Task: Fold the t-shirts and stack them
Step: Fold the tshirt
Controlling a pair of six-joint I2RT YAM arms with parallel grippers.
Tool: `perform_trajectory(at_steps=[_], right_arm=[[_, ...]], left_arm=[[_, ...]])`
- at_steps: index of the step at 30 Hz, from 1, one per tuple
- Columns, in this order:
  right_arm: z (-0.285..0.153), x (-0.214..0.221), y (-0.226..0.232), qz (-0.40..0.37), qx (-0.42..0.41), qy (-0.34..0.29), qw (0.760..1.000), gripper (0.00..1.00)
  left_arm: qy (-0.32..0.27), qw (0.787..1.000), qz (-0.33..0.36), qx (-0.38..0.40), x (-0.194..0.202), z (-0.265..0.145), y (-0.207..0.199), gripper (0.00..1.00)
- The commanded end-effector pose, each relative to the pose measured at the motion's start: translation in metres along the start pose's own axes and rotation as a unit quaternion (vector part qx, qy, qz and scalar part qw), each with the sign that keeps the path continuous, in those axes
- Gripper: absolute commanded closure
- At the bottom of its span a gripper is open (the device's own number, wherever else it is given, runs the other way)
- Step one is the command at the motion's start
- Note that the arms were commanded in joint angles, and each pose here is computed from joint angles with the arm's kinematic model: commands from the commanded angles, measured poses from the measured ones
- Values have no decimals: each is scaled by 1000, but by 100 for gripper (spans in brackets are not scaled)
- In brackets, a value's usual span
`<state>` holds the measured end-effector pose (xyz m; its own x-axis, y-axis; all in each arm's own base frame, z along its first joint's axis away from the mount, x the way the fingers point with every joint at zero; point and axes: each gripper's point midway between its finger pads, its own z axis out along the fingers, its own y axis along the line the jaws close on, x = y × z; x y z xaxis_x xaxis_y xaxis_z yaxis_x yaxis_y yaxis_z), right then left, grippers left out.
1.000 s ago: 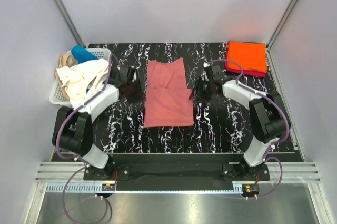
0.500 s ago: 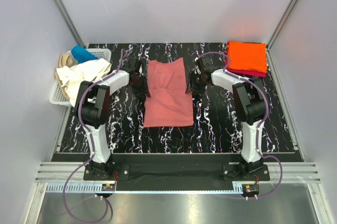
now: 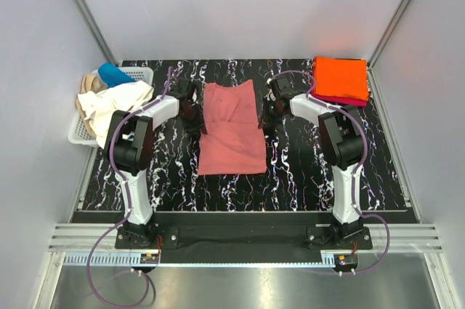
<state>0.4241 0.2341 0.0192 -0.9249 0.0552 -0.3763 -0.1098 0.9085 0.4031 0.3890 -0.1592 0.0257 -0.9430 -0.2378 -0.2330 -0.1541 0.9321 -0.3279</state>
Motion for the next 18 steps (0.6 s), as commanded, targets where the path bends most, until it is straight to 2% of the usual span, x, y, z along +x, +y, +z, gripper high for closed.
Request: perform_trajectory(at_steps=[1,4,18], right_arm=[[-23,-22,14,-13,-10,-35,999,95],[-31,-28,31,-21,-49,-42,998,100],[-34,-29,69,-53,-184,-39,981,99]], left_arm=[[-21,1000,5,-18,-14,0,7,66],[-16,1000,3,-12,-12,1,4,66],[-14,1000,-9,-1,-10,-1,0,66]])
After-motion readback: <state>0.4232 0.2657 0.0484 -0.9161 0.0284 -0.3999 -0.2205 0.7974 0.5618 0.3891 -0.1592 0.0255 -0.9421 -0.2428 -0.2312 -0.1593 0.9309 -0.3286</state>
